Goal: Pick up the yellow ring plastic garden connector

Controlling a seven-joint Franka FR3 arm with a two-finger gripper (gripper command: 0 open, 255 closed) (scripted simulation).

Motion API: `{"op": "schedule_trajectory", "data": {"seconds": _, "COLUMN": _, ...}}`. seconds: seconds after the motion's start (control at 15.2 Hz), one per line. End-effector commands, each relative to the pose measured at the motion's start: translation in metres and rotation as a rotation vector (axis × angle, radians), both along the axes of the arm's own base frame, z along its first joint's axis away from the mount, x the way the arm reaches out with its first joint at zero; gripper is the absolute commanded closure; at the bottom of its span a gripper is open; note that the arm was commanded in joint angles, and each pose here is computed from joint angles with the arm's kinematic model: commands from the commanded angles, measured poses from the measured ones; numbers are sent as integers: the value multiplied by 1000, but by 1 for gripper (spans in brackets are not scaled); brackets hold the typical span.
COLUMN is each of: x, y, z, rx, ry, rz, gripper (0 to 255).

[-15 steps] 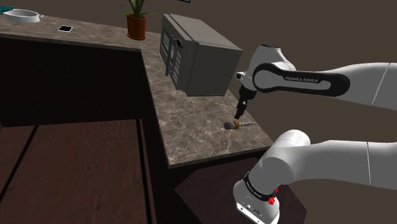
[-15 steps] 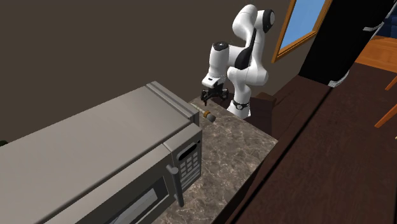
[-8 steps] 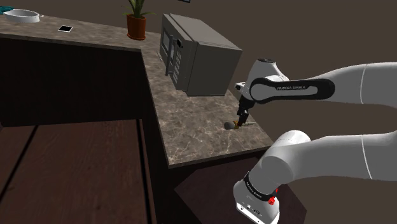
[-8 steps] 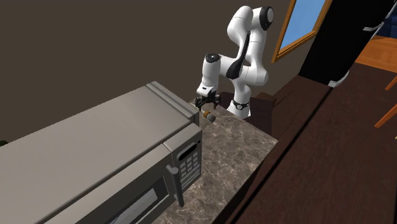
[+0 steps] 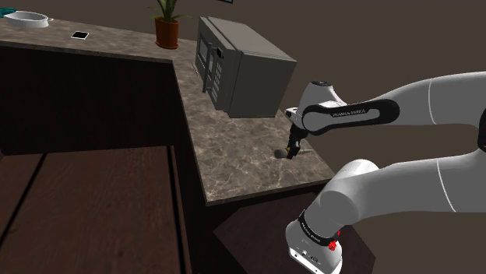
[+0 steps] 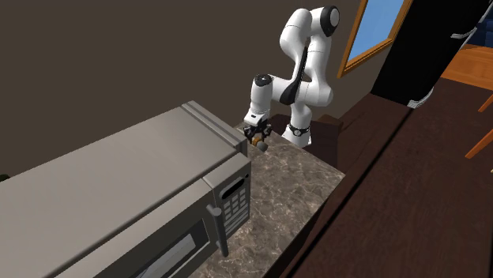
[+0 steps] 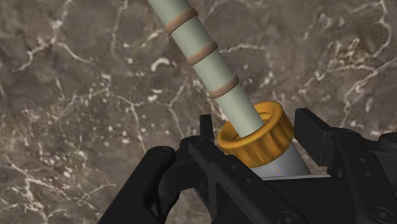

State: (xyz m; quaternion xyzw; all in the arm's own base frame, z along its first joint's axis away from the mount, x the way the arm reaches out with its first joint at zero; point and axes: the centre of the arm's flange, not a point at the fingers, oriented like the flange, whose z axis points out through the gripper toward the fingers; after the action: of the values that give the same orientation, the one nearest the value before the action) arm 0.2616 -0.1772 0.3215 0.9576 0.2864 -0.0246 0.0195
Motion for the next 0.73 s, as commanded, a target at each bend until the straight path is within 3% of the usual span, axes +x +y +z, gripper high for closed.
{"op": "schedule_trajectory", "data": {"seconds": 0.0, "x": 0, "y": 0, "z": -1, "rx": 0, "ry": 0, "rz": 0, "gripper": 255}}
{"op": "schedule_trajectory", "data": {"seconds": 0.66, "x": 0, "y": 0, "z": 10, "rx": 0, "ry": 0, "rz": 0, "gripper": 255}}
